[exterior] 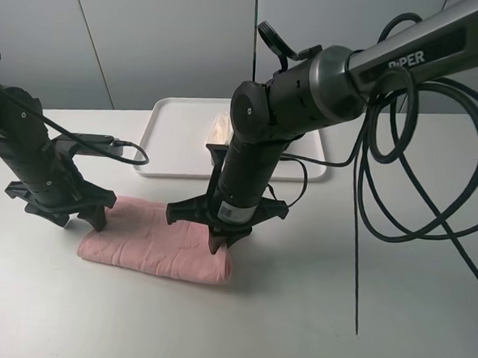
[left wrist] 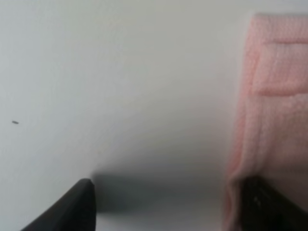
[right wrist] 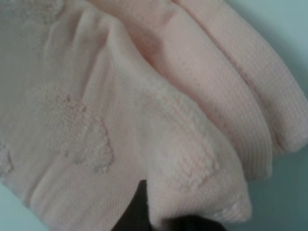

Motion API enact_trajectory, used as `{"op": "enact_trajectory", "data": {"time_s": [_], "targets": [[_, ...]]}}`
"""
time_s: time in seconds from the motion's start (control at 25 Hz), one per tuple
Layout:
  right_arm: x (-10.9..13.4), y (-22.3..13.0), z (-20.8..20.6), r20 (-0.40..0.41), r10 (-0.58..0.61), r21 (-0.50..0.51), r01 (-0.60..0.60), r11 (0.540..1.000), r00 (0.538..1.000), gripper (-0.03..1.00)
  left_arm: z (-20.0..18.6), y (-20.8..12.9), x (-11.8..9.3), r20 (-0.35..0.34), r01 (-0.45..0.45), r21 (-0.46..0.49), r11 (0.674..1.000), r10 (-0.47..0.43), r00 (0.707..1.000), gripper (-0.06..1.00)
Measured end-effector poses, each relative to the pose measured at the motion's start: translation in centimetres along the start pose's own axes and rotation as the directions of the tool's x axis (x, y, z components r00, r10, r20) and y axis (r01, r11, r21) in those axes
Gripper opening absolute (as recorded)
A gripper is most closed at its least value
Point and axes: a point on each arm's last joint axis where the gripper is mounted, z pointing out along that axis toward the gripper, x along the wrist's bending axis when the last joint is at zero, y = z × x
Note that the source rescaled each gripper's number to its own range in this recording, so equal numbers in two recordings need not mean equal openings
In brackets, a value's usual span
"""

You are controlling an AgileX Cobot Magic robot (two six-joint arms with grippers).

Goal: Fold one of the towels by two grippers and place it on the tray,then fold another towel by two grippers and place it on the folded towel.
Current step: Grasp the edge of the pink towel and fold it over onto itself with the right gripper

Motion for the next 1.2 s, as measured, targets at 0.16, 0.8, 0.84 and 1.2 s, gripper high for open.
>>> {"op": "enact_trajectory", "data": {"time_s": [0.16, 0.8, 0.84, 1.2], "targets": [[0.3, 0.0, -1.1, -0.015, -0.019, -0.022, 0.019, 1.000, 1.000, 0.05, 0.0, 0.0, 0.1, -0.013, -0.029, -0.001, 1.000, 0.029, 0.999, 0.91], [2.1, -0.3, -1.8, -0.208, -0.020, -0.003, 0.020, 1.000, 0.978, 0.05, 0.0, 0.0, 0.3, -0.028, -0.070, -0.001, 0.998, 0.070, 0.997, 1.00], [2.3, -0.3, -1.8, -0.223, -0.019, -0.002, 0.019, 1.000, 0.975, 0.05, 0.0, 0.0, 0.3, -0.028, -0.070, -0.001, 0.998, 0.070, 0.997, 1.00], [2.7, 0.1, -1.9, -0.270, 0.014, -0.039, -0.025, 0.999, 0.963, 0.05, 0.0, 0.0, 0.3, -0.029, -0.070, 0.001, 0.998, 0.070, 0.997, 1.00]]}}
